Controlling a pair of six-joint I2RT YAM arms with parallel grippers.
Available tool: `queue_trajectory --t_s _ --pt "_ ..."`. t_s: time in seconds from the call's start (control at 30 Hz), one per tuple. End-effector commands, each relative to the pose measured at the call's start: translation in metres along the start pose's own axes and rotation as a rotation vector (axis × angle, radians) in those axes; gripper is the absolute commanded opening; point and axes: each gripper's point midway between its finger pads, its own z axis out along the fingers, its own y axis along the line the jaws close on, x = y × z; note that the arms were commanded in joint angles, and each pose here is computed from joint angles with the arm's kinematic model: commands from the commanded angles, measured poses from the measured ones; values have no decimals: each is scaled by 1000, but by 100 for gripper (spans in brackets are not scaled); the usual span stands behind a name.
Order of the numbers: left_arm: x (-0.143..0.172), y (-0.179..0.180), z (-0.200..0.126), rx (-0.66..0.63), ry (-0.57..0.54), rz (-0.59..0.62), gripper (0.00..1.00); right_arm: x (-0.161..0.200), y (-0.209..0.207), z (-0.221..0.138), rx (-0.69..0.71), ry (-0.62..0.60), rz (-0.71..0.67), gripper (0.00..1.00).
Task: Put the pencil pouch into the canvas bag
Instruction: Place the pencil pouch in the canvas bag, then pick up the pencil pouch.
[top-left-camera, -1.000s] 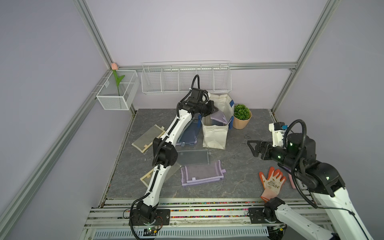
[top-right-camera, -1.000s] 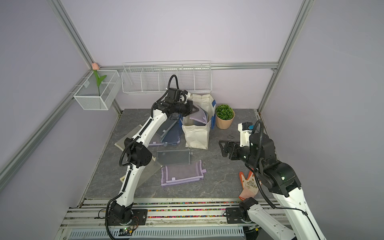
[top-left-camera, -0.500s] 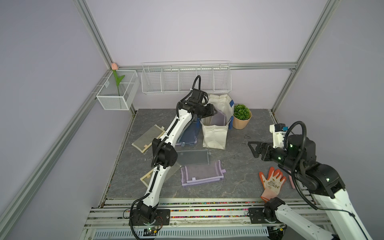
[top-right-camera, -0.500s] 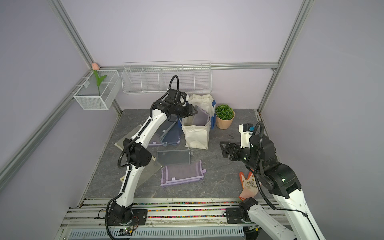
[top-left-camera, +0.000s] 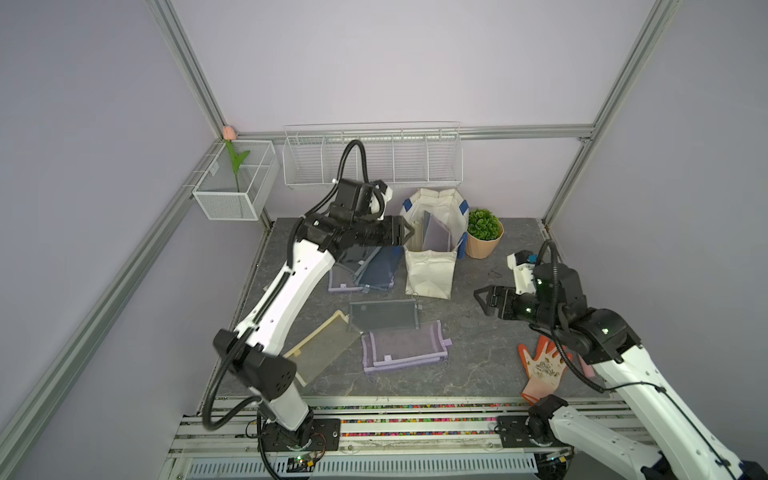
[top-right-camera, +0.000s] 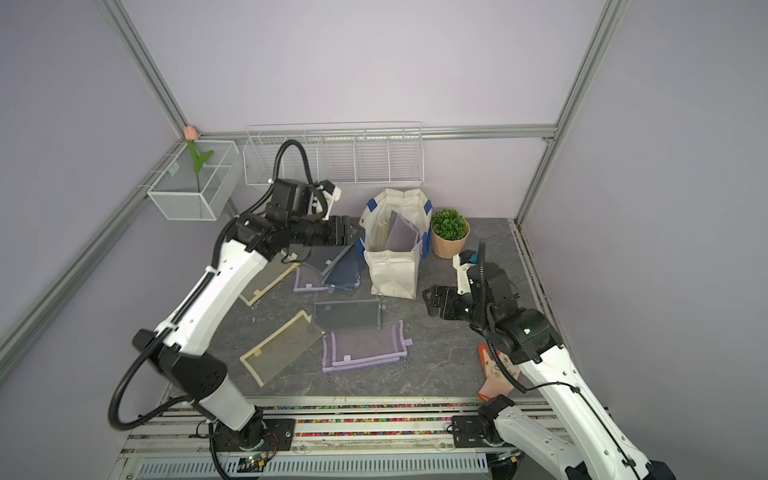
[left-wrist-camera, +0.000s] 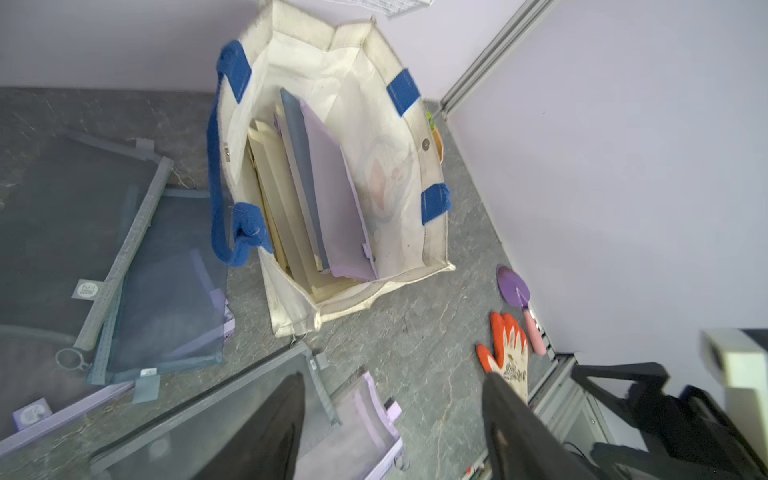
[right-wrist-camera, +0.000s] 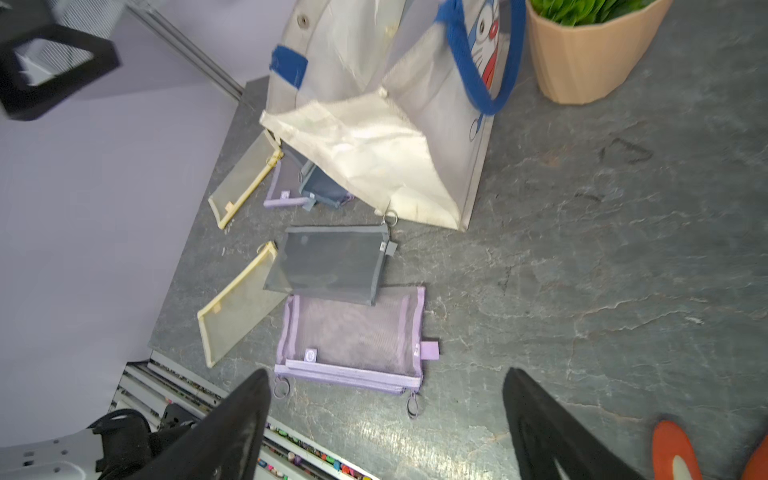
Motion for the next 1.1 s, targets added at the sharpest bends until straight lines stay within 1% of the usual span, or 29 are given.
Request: queue_trajectory --t_s 0.0,0.1,0.13,0.23,0.3,0.4,0.53,0.67,0.73,0.83,0.9,0.97,1.07 --pt "59 25 8 5 84 -97 70 23 12 27 -30 77 23 89" --pt "108 53 9 7 116 -213 71 46 25 57 -65 155 34 89" --pt "118 64 9 6 115 -254 73 52 30 66 -78 173 36 89" --pt "140 103 13 -12 114 -376 76 69 44 94 -108 227 30 89" --pt "154 129 15 -48 132 -473 77 79 51 112 -110 266 10 89" --pt "174 152 18 -43 159 -609 78 81 62 134 -127 291 -16 90" --pt "190 160 16 -60 134 -680 78 80 75 161 -142 311 -44 91" --pt "210 170 16 -83 78 -798 76 87 82 187 -157 345 -56 92" --pt "221 175 20 -62 38 -876 73 95 84 200 -166 367 -54 93" --pt "226 178 25 -4 -26 -955 72 106 88 218 -173 398 -65 95" --pt "225 182 26 -6 -56 -944 71 113 90 228 -178 417 -76 95" --pt "226 188 30 -26 -63 -944 71 118 90 236 -176 431 -84 96" --pt "227 191 37 -16 -55 -968 70 126 89 247 -176 449 -87 96"
